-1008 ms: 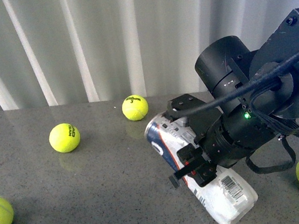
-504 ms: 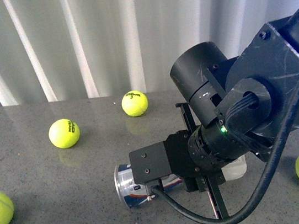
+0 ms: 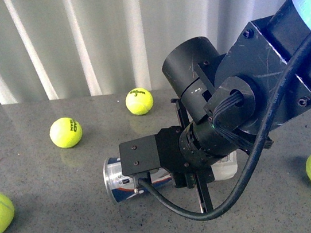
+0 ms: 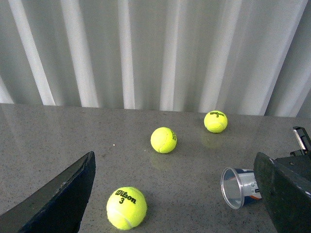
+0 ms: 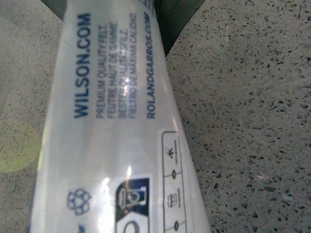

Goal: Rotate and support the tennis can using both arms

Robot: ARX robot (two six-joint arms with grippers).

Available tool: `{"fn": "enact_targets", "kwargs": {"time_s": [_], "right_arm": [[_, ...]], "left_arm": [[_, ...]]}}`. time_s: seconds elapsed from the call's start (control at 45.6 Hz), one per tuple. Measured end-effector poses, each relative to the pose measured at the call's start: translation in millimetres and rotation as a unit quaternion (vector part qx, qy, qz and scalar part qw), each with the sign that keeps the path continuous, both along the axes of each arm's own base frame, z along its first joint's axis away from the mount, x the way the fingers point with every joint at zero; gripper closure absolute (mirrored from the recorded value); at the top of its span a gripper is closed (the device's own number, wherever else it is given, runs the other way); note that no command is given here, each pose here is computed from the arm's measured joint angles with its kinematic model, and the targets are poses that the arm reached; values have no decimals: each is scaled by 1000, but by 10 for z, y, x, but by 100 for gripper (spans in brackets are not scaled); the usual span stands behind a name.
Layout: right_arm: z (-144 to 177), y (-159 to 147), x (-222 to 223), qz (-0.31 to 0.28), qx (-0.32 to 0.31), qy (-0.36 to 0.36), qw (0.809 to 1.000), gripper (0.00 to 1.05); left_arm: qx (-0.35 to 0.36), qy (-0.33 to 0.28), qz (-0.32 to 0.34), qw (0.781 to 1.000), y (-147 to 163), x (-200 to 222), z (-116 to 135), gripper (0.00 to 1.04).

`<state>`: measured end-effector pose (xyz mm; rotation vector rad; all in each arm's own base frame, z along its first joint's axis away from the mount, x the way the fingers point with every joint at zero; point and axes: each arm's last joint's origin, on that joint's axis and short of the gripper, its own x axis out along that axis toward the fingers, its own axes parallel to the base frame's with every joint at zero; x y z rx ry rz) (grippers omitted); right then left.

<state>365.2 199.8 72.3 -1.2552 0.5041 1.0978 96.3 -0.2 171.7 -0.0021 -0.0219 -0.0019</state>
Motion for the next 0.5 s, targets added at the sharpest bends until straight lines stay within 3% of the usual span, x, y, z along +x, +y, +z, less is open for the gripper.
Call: {"fn": "enact_targets", "kwargs": {"time_s": [0.088, 0.504], "right_arm": [[-2, 1, -1, -2, 6, 4, 1000, 91], [9, -75, -64, -30, 61, 44, 997, 22]], "left_arm": [[0, 0, 0, 1000, 0, 0, 0, 7], [0, 0, 0, 1000, 0, 0, 0, 7]]}}
